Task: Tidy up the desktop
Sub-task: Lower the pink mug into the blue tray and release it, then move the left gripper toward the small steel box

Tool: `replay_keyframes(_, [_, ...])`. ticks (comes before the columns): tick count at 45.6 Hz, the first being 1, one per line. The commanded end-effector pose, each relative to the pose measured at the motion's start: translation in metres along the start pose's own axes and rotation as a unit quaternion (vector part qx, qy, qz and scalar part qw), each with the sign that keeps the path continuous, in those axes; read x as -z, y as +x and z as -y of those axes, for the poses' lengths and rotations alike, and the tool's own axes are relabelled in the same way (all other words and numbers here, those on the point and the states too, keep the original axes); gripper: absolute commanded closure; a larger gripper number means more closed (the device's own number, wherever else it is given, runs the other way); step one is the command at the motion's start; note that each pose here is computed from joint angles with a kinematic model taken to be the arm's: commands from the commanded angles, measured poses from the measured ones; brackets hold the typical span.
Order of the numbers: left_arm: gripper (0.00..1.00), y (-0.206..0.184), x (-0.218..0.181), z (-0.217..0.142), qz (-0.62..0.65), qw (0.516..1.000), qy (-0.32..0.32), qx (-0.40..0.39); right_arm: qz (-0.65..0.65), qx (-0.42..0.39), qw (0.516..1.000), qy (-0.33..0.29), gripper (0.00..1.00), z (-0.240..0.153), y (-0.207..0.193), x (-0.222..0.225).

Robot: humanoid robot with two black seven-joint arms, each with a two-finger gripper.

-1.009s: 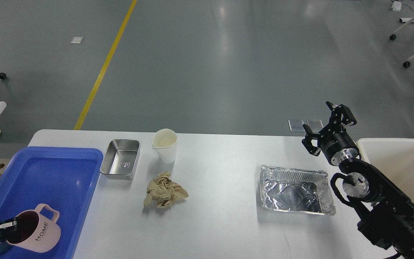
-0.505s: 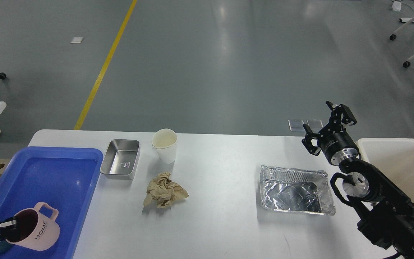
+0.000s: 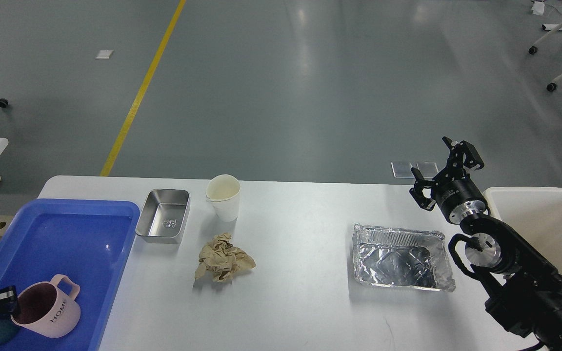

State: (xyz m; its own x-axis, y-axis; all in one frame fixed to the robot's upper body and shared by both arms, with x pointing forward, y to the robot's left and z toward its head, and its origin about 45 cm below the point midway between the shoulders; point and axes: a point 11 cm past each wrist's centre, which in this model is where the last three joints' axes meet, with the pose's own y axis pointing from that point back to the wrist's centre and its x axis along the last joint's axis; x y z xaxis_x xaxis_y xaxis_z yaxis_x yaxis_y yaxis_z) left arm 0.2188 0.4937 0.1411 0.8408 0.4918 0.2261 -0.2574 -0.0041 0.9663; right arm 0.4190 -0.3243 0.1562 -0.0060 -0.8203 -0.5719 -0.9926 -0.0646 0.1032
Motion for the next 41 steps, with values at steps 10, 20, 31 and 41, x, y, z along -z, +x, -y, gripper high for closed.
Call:
replay_keyframes(10, [0.25, 0.008, -0.005, 0.002, -0.006, 1.000, -0.006, -0.012, 0.000, -0.001, 1.000, 0.000, 0.00, 0.000, 0.001, 0.000])
replay_keyframes(20, [0.23, 0.019, -0.014, -0.004, -0.009, 0.999, -0.023, -0.025, 0.001, 0.000, 1.000, 0.000, 0.00, 0.000, 0.000, -0.001])
replay_keyframes(31, [0.22, 0.030, -0.028, -0.013, -0.004, 0.998, -0.042, -0.037, 0.002, 0.001, 1.000, -0.001, 0.00, 0.001, -0.001, -0.001])
replay_keyframes(41, [0.22, 0.054, -0.044, -0.054, 0.023, 0.997, -0.068, -0.036, 0.002, -0.001, 1.000, 0.000, 0.00, 0.001, -0.002, -0.001])
